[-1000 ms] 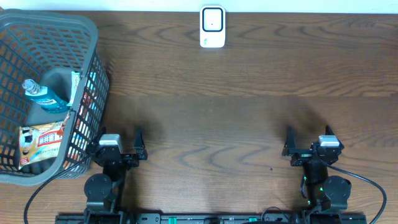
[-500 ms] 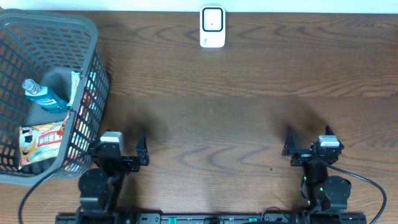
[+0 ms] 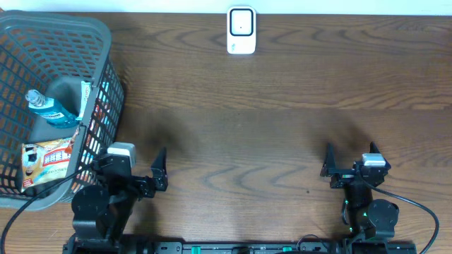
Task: Scan the item barcode
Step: 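Raise the left gripper and move it toward the basket, then lower the left gripper into the basket and grasp the teal Listerine bottle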
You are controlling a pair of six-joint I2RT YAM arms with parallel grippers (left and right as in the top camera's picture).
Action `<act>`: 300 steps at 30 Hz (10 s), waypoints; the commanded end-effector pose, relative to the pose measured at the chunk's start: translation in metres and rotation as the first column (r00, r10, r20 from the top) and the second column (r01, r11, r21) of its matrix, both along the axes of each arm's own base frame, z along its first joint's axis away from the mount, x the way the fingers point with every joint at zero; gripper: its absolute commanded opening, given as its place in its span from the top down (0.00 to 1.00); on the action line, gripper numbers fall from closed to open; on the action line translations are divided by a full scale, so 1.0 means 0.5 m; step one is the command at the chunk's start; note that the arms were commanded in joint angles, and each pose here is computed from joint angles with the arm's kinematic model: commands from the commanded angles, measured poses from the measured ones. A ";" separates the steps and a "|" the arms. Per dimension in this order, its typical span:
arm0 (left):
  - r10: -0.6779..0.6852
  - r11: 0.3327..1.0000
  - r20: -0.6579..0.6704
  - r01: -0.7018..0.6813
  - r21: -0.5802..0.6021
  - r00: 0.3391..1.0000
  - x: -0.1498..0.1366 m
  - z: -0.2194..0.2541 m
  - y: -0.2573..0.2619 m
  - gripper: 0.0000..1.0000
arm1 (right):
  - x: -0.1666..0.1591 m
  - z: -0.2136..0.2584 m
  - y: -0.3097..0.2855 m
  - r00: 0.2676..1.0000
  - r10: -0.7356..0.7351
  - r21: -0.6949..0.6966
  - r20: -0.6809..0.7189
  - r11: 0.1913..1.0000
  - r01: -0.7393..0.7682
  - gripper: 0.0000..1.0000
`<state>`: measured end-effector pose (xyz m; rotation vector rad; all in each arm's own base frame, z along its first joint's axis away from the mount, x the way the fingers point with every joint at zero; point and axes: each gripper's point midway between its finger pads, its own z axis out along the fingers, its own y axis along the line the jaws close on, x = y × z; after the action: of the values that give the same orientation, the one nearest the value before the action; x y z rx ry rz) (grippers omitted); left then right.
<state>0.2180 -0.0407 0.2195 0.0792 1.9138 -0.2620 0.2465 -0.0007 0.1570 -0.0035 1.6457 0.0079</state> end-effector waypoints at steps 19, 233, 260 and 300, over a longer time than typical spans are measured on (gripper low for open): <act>-0.051 0.995 -0.012 0.049 -0.087 0.999 -0.009 0.012 -0.026 0.02 | -0.001 -0.001 0.001 1.000 -0.001 0.017 0.000 1.000 0.001 0.01; 0.776 0.506 -0.421 -0.862 -0.028 0.470 0.224 0.223 0.403 0.02 | -0.001 -0.001 0.001 1.000 -0.001 0.017 0.000 1.000 0.001 0.01; 0.807 0.359 -0.477 -0.931 -0.070 0.347 0.194 0.200 0.457 0.02 | -0.001 -0.001 0.001 1.000 -0.001 0.017 0.000 1.000 0.001 0.01; 0.819 0.247 -0.532 -0.969 -0.008 0.214 0.160 0.158 0.483 0.02 | -0.001 -0.001 0.001 1.000 -0.001 0.017 0.000 1.000 0.001 0.01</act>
<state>0.2987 0.1889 0.3033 -1.4369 1.9778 0.2314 0.2465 -0.0007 0.1570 0.0021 1.6457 0.0126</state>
